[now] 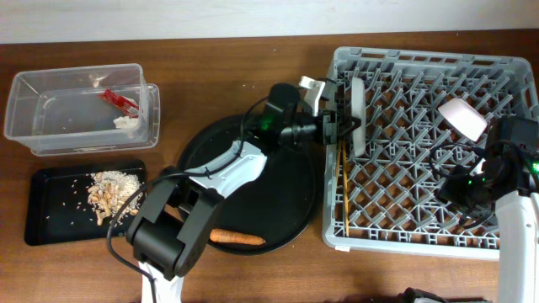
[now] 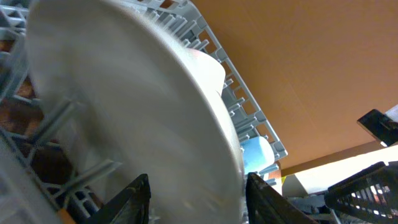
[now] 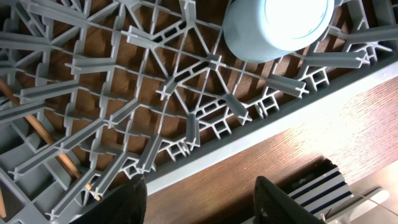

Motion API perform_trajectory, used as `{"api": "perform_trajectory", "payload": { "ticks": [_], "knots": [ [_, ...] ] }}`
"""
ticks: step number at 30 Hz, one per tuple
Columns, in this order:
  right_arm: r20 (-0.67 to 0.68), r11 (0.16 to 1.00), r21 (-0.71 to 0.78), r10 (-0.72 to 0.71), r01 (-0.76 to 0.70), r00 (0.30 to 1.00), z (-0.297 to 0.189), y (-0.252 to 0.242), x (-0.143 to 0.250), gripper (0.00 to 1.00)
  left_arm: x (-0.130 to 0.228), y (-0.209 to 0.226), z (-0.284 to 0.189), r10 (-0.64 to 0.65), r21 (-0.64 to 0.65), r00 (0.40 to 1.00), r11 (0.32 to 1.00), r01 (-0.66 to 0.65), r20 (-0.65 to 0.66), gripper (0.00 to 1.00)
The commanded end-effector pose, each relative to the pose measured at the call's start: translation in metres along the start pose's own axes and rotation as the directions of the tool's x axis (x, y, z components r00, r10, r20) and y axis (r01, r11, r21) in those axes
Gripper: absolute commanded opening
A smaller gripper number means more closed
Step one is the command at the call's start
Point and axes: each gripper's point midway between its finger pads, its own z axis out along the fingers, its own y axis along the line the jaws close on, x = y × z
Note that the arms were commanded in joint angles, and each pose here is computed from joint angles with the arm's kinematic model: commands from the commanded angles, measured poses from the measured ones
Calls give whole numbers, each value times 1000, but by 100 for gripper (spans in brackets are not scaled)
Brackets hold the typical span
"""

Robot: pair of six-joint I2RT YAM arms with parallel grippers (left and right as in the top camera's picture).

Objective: Sort waste into correct bins and load items into the dishwasher rack
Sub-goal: 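Stand the white plate upright in the rack's left side and release, then reach the left gripper to the orange carrot on the round tray and grasp it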

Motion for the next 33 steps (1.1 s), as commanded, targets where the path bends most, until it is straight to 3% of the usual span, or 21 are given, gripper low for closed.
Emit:
{"api": "perform_trajectory", "payload": {
  "ticks": [1,2,3,4,5,9,12,14,18,19,21,24,26,27,29,33],
  "knots": [
    [13,1000,-1,11,-11,1000,-2,-2,-2,55,-1,2,-6,3,41,1000,999,-2,-23,53],
    [14,1000,-1,11,-11,1000,-2,-1,-2,55,-1,1,-7,4,43,1000,999,-3,-25,63],
    [14,1000,-1,11,-11,1000,-2,-1,-2,55,-2,1,-7,12,41,1000,999,-11,-25,84],
    [15,1000,-1,8,-8,1000,-2,-1,-2,55,-1,2,-10,42,30,999,999,-41,-34,95],
    [16,1000,-2,8,-8,1000,-2,-1,-2,55,0,5,-16,69,-2,996,998,-69,-50,99],
    [20,1000,-3,8,-8,1000,-2,-1,-3,55,-3,19,-57,117,-215,987,966,-140,-114,99],
    [20,1000,-6,8,-8,1000,-2,0,-3,56,0,40,-120,63,-460,982,877,-141,-181,99],
    [22,1000,-7,8,-8,1000,-2,0,-4,59,5,41,-172,-20,-620,982,778,-103,-188,99],
    [26,1000,-12,8,-8,1000,-2,1,-5,59,63,25,-212,-268,-673,917,740,0,-295,99],
    [25,1000,-12,7,-7,1000,-2,1,-5,59,77,25,-220,-354,-711,891,701,52,-284,99],
    [25,1000,-12,7,-7,1000,-2,1,-5,59,113,32,-254,-674,-878,738,330,348,39,99],
    [25,1000,-12,7,-7,1000,-2,1,-5,59,148,38,-261,-775,-872,585,96,480,237,99],
    [25,1000,-12,7,-7,1000,-2,1,-5,59,178,44,-268,-802,-839,458,-95,535,384,99],
    [25,1000,-13,8,-7,1000,-2,1,-5,59,188,45,-271,-804,-830,428,-141,539,414,99],
    [24,1000,-16,7,-7,1000,-2,2,-4,59,209,50,-262,-830,-825,394,-133,549,396,99],
    [24,1000,-16,7,-7,1000,-2,2,-4,59,228,63,-249,-820,-812,408,-112,573,401,99]
  ]
}}
